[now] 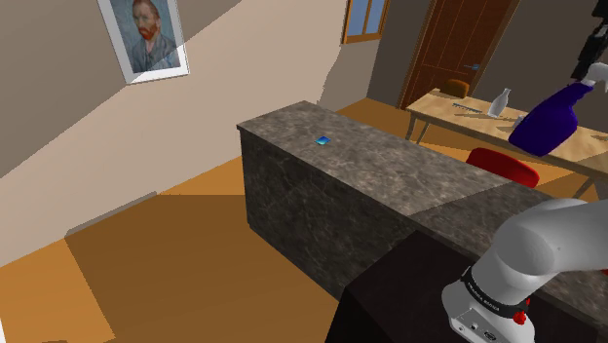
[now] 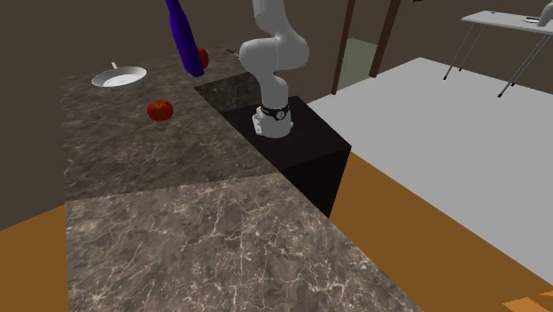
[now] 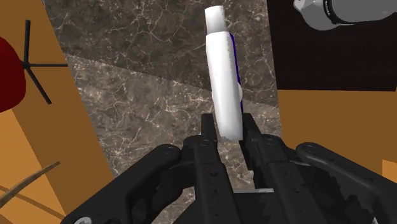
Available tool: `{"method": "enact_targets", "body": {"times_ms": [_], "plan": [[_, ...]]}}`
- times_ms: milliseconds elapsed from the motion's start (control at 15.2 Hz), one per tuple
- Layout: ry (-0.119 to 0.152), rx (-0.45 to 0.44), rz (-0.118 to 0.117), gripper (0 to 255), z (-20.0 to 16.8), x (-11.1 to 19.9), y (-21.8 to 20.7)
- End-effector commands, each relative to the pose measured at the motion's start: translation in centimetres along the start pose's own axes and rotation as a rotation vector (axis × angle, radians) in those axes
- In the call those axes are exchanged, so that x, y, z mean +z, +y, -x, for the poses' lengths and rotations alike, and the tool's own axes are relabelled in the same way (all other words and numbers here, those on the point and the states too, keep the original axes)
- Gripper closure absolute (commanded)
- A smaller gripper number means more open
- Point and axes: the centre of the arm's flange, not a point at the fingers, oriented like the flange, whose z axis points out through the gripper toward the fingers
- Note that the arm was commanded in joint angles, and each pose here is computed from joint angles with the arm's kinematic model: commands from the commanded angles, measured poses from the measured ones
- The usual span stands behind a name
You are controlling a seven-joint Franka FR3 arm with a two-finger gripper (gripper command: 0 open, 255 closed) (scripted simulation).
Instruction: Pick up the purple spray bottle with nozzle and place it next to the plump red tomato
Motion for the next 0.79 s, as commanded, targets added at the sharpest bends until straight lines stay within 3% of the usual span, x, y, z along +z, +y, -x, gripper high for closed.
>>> {"method": "enact_targets", "body": {"times_ms": [0, 726], "plan": [[-0.001, -0.002, 0.000, 255, 2.6, 0.4, 0.3], [-0.001, -0.002, 0.000, 255, 16.6, 1.8, 3.8]]}}
